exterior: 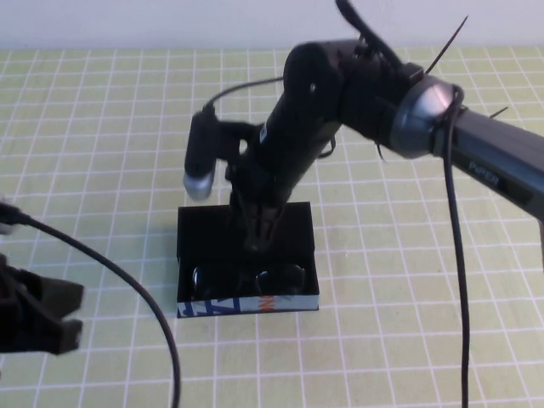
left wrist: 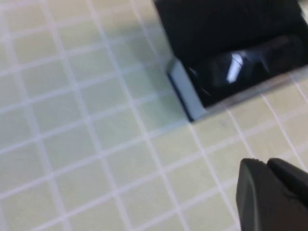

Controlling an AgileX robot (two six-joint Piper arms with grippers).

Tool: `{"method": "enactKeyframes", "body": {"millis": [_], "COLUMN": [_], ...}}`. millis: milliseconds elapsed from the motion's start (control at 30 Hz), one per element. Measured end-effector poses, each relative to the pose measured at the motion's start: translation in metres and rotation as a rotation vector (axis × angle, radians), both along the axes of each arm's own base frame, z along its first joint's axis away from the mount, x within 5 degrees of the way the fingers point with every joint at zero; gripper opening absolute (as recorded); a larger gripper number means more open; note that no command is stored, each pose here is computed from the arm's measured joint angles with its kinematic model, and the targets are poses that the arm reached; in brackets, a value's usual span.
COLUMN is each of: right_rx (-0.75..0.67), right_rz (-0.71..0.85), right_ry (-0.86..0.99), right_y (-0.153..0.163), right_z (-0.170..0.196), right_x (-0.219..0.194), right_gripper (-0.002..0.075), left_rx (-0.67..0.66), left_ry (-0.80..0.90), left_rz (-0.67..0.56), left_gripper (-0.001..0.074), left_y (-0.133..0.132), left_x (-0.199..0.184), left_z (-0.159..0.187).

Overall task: Return glasses to glasses case
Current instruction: Place the glasses in the glasses case, then close the glasses case

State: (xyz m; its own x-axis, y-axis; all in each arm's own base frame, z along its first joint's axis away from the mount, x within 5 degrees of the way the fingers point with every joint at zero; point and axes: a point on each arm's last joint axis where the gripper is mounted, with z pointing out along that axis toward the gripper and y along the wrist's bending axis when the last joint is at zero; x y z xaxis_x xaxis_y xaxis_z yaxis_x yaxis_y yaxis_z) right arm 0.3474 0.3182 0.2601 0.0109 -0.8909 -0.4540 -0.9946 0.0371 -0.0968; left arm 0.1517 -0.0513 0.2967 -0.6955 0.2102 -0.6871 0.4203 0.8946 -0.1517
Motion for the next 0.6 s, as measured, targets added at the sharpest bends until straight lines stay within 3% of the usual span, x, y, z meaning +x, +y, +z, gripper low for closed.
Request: {"method": "enactKeyframes", "body": {"millis": [100,233,433,600], "right_rx": [0.066,0.152,0.235,0.292], "right_rz": [-0.098,-0.259,-0.483,-0.665], "right_ry": [-0.019,-0.011,0.134,0.271], "right_y": [-0.002,-0.013,-0.05,-0.089], "right_z": [0.024,0.05,0.052,0.03], "right_x": [0.006,0.018,0.045,0.081], "right_gripper": [0.0013,-0.001,-0.0015,-0.0015], "left_rx": [-0.024,-0.083,-0.041,0.029], "left_ry": [0.073,0.17,0.169,0.116], "left_rz": [-0.128,-0.274,-0.321,-0.326], "left_gripper": [-0.0001,-0.0001,-0.0001,-0.0001], "left_y": [-0.011,-0.033,-0.068,-0.098], "left_x": [0.004,0.014,0.026,0.034], "left_z": [-0.013,-0.046,-0.082,-0.107]}}
